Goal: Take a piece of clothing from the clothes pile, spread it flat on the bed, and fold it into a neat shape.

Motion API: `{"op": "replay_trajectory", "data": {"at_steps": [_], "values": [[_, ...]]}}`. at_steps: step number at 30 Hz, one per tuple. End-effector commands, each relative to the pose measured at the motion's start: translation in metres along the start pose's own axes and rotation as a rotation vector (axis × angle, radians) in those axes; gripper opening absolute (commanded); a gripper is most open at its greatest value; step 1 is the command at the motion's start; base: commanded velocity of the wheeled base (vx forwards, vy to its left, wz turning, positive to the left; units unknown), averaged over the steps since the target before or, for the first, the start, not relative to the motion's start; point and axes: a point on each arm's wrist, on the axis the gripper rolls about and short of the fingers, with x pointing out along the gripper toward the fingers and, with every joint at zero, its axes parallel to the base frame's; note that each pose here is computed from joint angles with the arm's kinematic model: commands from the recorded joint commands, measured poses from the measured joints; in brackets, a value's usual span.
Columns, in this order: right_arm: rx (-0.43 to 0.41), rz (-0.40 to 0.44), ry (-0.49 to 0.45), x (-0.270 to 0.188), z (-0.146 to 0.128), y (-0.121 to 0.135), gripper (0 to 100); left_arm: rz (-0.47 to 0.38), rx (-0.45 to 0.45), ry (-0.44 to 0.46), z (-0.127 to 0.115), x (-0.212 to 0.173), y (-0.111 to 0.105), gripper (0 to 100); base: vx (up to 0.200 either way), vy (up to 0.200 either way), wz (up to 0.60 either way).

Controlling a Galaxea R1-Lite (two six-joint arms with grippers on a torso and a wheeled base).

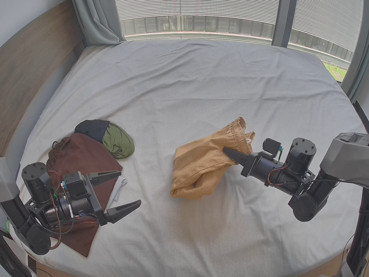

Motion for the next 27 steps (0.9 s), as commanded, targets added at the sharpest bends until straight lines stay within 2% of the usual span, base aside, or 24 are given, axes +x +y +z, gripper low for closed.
{"op": "replay_trajectory", "data": {"at_steps": [1, 8, 20, 27], "values": [[0.000, 0.019, -0.037, 0.006, 0.010, 0.001, 0, 0.004, 0.011, -0.014, 0.004, -0.002, -0.001, 100, 0.000, 0.000, 0.00], [-0.006, 0.032, -0.082, 0.015, 0.024, -0.007, 0, 0.003, 0.012, -0.013, 0.004, -0.002, -0.001, 100, 0.000, 0.000, 0.00], [0.012, 0.048, -0.074, 0.037, 0.043, -0.013, 0, 0.001, 0.009, -0.009, 0.003, -0.002, -0.001, 100, 0.000, 0.000, 0.00], [0.012, 0.054, -0.109, 0.053, 0.063, -0.019, 0, 0.001, 0.009, -0.009, 0.003, -0.002, -0.001, 100, 0.000, 0.000, 0.00]]}}
